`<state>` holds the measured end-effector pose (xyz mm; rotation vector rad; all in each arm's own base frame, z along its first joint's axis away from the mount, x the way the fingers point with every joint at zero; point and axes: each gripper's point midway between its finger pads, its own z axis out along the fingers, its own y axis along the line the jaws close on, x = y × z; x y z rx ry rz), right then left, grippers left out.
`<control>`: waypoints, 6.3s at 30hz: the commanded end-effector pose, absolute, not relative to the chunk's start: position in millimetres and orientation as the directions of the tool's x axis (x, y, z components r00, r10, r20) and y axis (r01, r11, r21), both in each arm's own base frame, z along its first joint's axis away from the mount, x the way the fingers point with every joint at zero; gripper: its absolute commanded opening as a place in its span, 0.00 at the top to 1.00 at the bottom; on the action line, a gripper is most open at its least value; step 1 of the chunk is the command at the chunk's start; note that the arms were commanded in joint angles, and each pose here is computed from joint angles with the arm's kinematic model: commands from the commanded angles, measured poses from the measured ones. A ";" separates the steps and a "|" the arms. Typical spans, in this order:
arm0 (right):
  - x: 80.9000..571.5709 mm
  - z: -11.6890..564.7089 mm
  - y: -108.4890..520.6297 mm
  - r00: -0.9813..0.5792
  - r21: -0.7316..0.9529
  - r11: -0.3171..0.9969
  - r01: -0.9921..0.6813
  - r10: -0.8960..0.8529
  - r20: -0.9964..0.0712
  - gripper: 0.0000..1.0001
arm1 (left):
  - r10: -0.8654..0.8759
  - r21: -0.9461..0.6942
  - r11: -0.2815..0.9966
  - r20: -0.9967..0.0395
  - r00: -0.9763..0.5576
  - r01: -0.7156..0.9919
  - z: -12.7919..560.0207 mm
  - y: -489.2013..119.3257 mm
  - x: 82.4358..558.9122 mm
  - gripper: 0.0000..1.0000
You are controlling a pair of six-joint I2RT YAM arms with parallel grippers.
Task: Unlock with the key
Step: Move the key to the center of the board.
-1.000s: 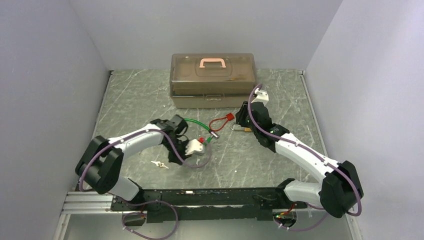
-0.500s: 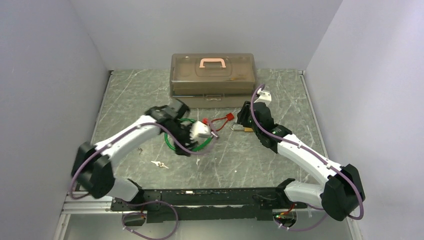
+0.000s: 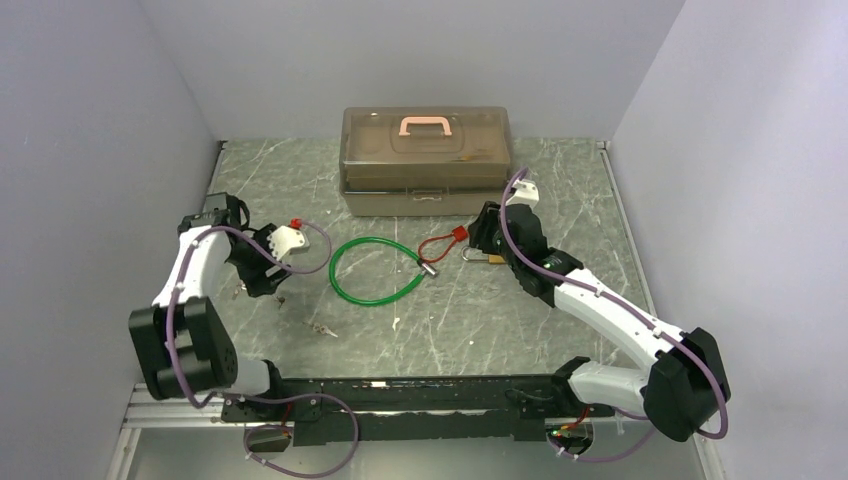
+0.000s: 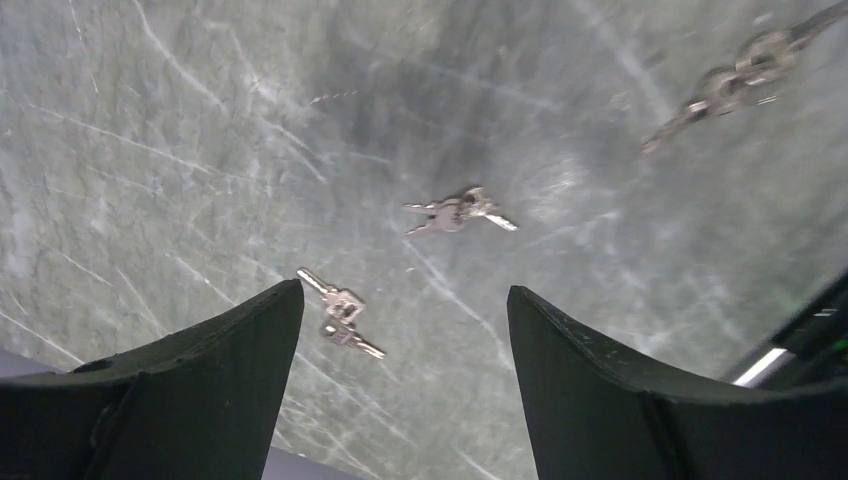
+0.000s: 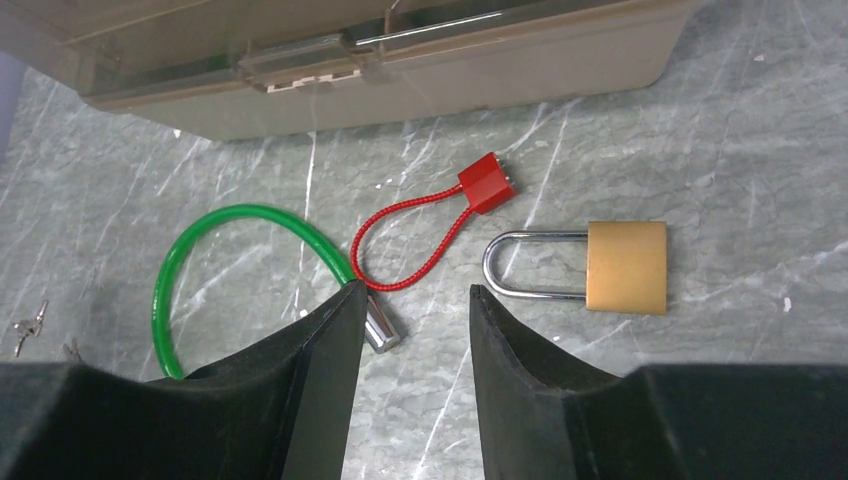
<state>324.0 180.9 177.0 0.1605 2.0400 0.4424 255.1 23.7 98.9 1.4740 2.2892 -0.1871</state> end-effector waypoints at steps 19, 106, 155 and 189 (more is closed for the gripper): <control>325.3 197.7 196.8 -0.450 0.399 0.906 -0.144 0.299 -0.842 0.57 | 0.968 0.202 0.164 -0.222 -0.118 0.966 10.4 34.2 280.6 0.47; 174.4 21.9 548.9 -0.195 -0.081 0.382 -0.921 -0.630 -0.752 0.51 | 0.378 -0.124 0.874 -0.438 -0.816 0.471 53.7 107.8 148.2 0.01; 210.4 43.3 267.6 -0.492 -0.119 0.852 -0.510 -0.402 -0.772 0.91 | 0.868 -0.258 0.278 -0.344 -0.357 0.925 6.4 -129.8 162.9 0.67; 234.7 129.2 338.8 -0.514 0.152 0.789 -0.596 -0.229 -0.827 0.61 | 0.533 0.012 0.826 -0.341 -0.774 0.564 74.8 13.1 259.2 0.01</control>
